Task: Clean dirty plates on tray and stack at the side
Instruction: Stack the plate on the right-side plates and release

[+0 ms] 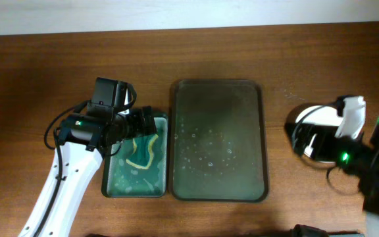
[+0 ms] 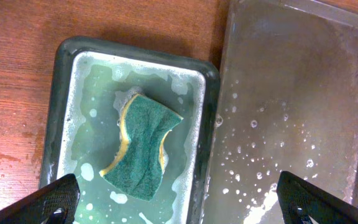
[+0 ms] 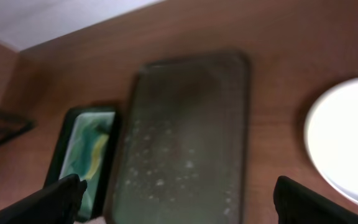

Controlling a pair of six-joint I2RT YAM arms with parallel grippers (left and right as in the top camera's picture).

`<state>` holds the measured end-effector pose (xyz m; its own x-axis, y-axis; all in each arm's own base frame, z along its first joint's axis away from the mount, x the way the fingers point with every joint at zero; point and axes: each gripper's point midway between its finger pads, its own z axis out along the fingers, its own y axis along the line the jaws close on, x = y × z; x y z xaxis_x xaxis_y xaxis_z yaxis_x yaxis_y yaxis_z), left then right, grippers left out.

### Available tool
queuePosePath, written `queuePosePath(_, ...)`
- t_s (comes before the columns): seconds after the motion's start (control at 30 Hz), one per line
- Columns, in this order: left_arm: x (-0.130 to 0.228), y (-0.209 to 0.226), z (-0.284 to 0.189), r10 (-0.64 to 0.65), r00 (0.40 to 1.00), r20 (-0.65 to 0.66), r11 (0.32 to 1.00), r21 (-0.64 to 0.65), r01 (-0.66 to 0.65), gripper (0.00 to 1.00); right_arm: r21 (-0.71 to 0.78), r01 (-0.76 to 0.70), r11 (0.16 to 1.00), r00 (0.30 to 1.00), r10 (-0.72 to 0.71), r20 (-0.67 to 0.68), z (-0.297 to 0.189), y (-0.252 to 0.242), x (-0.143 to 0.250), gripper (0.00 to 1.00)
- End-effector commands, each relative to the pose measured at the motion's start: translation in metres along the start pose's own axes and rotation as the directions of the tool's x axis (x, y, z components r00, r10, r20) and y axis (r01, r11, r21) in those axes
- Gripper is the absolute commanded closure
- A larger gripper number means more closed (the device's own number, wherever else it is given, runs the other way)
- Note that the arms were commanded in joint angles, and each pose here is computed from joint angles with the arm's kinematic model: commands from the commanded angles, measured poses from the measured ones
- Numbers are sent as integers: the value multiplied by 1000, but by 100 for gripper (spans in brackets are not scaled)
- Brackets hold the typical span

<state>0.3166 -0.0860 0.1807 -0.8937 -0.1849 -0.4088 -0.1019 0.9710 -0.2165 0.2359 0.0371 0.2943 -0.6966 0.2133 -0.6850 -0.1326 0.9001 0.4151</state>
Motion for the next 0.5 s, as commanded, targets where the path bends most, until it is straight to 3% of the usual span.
queuePosePath(0.0,-2,-1,-2,0,1000,7,1000,8,0,1,-110,164,980,985,-157,69,-27,48,14,2)
queuePosePath(0.07,-2,-1,-2,0,1000,7,1000,8,0,1,-124,209,970,974,-196,113,-42,59,21,2)
queuePosePath(0.17,-2,-1,-2,0,1000,7,1000,8,0,1,46,238,970,955,-243,169,-52,37,13,2)
queuePosePath(0.3,-2,-1,-2,0,1000,7,1000,8,0,1,190,438,878,844,-475,250,-44,25,-8,2)
queuePosePath(0.47,-2,-1,-2,0,1000,7,1000,8,0,1,216,472,855,800,-518,302,-1,-4,56,2)
